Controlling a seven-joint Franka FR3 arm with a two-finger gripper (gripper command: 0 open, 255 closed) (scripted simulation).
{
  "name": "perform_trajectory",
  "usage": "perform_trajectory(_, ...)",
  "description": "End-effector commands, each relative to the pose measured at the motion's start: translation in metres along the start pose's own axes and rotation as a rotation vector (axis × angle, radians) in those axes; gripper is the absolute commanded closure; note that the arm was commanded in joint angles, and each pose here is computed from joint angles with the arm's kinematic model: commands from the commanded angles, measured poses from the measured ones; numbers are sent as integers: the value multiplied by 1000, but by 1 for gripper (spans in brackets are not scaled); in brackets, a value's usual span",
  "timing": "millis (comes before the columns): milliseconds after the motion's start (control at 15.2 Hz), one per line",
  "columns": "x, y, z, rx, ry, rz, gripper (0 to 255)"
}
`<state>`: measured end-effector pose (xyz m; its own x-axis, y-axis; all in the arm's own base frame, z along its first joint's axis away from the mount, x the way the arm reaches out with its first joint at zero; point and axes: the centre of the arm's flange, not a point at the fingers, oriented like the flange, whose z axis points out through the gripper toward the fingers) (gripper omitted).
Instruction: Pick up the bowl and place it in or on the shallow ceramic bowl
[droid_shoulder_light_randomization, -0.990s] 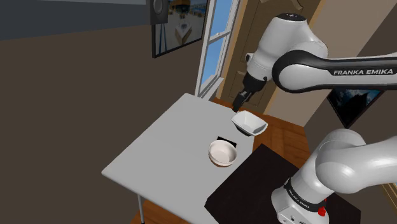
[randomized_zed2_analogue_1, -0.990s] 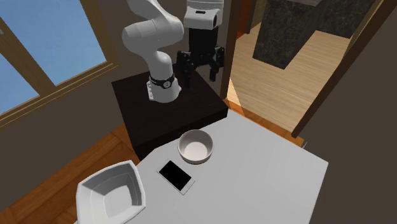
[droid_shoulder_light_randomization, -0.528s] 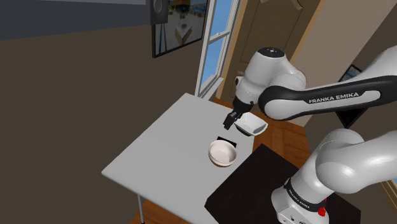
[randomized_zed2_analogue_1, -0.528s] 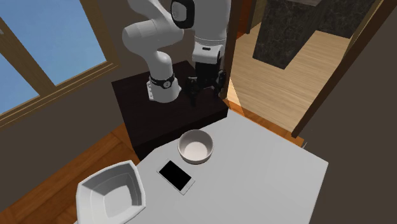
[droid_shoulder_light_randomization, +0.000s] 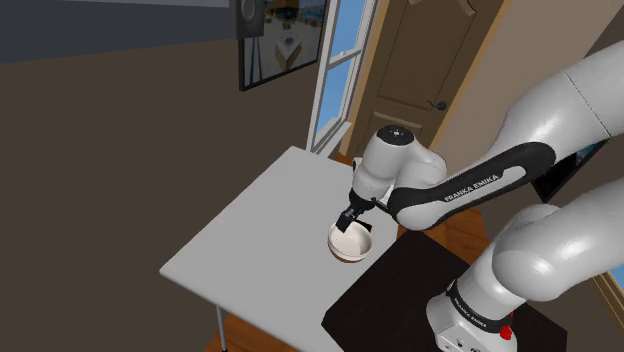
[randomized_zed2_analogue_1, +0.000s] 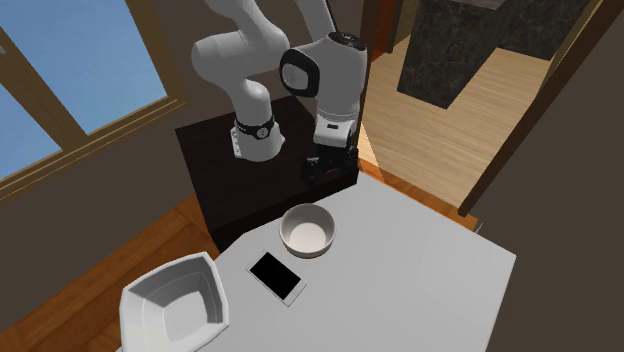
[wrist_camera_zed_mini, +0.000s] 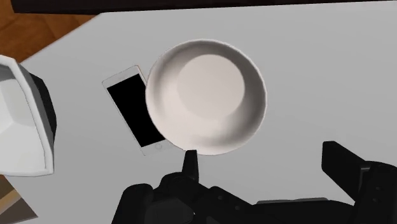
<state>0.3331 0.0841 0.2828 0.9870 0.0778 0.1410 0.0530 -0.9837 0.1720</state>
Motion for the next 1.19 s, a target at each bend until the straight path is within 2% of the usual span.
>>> perform_trajectory(0,-2,-8,24,5,-2,4,0)
perform_trajectory(330,-9,-31,86,5,-12,11,0)
perform_trajectory(858,-10,-33,128,5,-13,12,0)
perform_trajectory(1122,-10,-33,131,5,-13,12,0)
